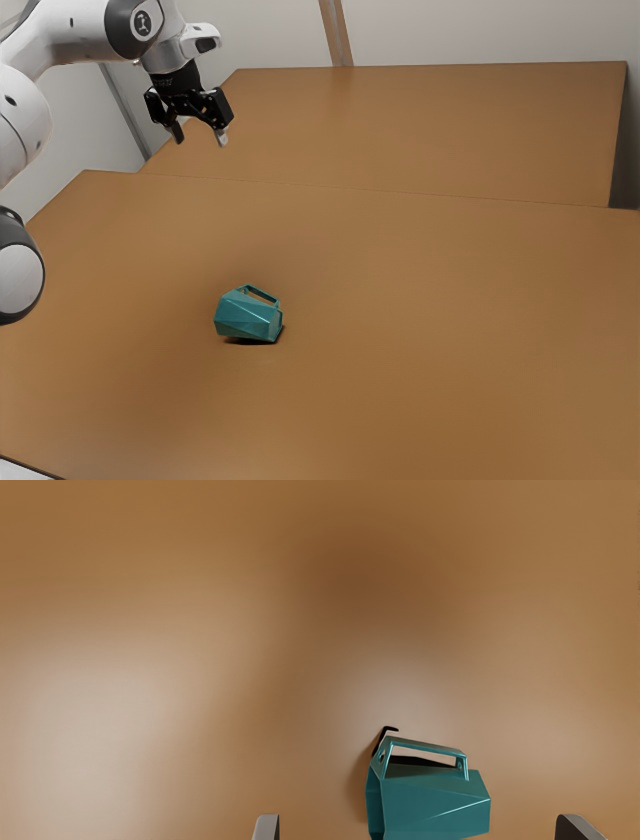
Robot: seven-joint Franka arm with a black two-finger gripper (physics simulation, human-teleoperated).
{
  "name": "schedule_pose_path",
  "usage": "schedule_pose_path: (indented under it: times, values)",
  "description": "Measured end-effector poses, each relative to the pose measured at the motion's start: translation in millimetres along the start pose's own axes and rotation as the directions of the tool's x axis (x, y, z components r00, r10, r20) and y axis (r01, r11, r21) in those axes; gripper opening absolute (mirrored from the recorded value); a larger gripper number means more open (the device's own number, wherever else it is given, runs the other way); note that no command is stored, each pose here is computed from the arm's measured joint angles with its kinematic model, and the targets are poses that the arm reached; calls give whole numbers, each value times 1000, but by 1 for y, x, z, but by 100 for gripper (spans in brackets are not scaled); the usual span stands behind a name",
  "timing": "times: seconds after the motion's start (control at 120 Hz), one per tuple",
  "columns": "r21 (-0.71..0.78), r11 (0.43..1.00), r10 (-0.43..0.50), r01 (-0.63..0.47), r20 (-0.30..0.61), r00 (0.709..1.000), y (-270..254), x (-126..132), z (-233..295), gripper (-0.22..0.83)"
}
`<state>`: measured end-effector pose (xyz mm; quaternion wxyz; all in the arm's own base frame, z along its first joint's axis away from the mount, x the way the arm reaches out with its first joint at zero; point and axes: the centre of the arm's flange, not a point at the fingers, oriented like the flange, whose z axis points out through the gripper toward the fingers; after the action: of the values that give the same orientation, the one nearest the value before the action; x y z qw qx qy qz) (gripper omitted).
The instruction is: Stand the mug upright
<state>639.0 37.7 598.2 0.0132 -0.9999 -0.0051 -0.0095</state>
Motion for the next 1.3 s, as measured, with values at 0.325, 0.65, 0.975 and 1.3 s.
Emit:
schedule_pose_path:
  times: [0.325,0.65,0.975,1.3]
  values:
    - [-15,999,-37,39,128,991,-15,-26,45,62]
    - [-299,911,-217,283,233,948,-77,-124,117,62]
    - [-552,756,-255,353,248,935,-98,-171,187,62]
    - [-578,786,-141,220,178,974,-106,-164,229,62]
